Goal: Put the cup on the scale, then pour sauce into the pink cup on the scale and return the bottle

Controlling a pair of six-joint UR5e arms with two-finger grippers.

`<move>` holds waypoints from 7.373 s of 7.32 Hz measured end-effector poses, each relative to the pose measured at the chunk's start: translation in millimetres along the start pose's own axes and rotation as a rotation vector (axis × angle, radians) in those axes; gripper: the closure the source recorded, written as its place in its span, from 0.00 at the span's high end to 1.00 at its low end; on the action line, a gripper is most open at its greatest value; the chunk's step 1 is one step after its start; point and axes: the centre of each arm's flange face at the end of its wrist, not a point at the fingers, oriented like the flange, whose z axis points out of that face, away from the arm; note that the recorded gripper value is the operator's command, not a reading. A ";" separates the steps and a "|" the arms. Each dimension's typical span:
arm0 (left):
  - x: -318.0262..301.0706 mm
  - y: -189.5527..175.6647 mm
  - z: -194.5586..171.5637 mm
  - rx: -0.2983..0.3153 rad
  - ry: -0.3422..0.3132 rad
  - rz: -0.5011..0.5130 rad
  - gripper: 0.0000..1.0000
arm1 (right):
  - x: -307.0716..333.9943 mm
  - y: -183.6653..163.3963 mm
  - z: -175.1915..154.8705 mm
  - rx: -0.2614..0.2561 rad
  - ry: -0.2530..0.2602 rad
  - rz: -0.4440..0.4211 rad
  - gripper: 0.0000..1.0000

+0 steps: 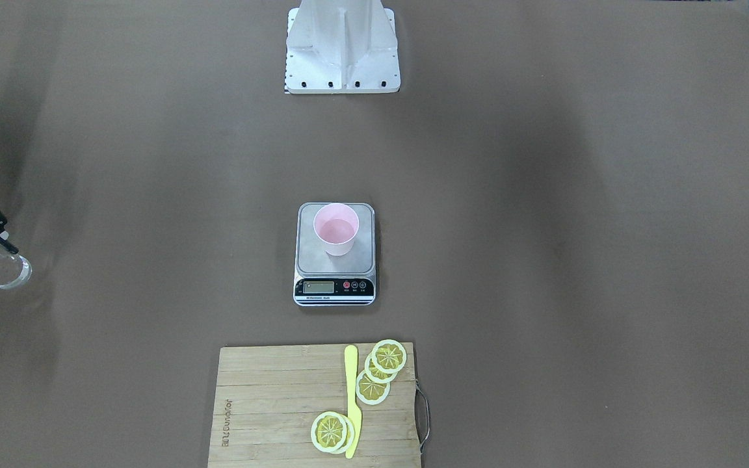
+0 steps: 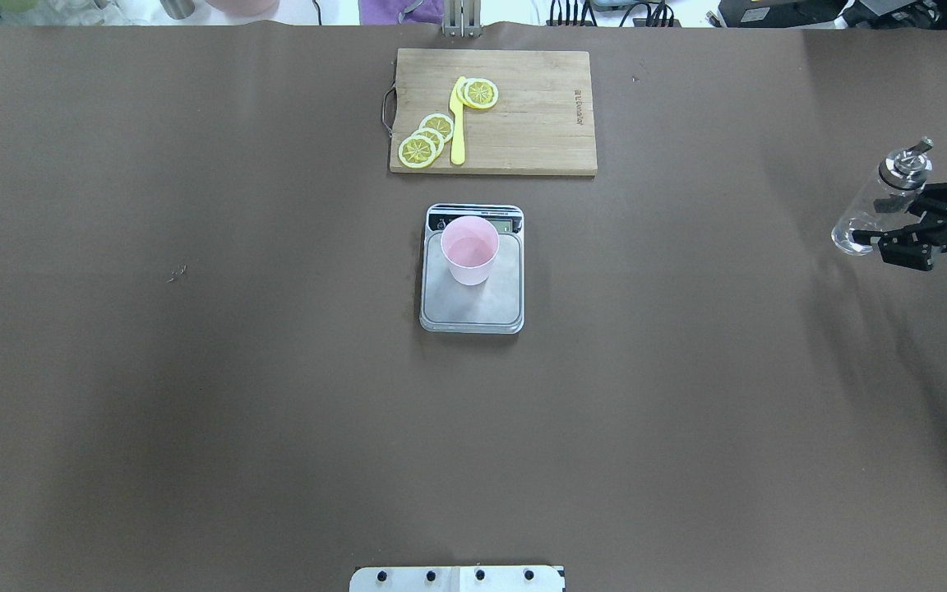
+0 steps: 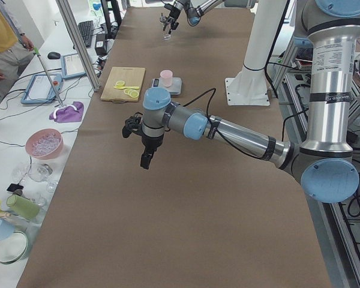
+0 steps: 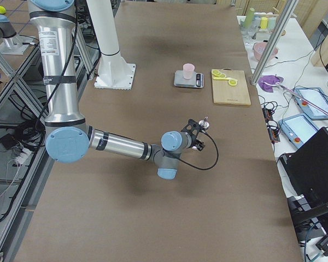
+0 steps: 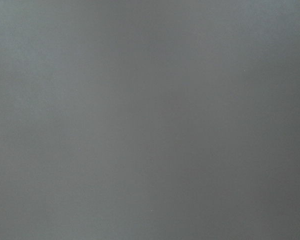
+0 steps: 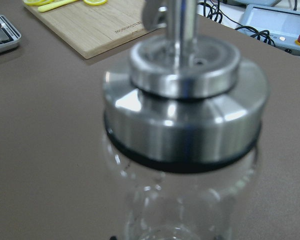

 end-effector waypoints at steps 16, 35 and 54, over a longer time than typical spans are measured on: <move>2.0 9.9 -10.8 0.013 -0.002 0.000 0.98 | -55.1 23.1 28.3 0.016 -0.179 0.012 0.99; 6.2 10.1 -14.4 0.017 0.011 -0.083 0.98 | 119.0 -21.9 -28.6 -0.318 0.193 0.556 1.00; -36.6 54.1 8.7 -0.090 0.194 -0.218 0.98 | 47.8 65.5 -232.3 -0.675 0.307 0.708 1.00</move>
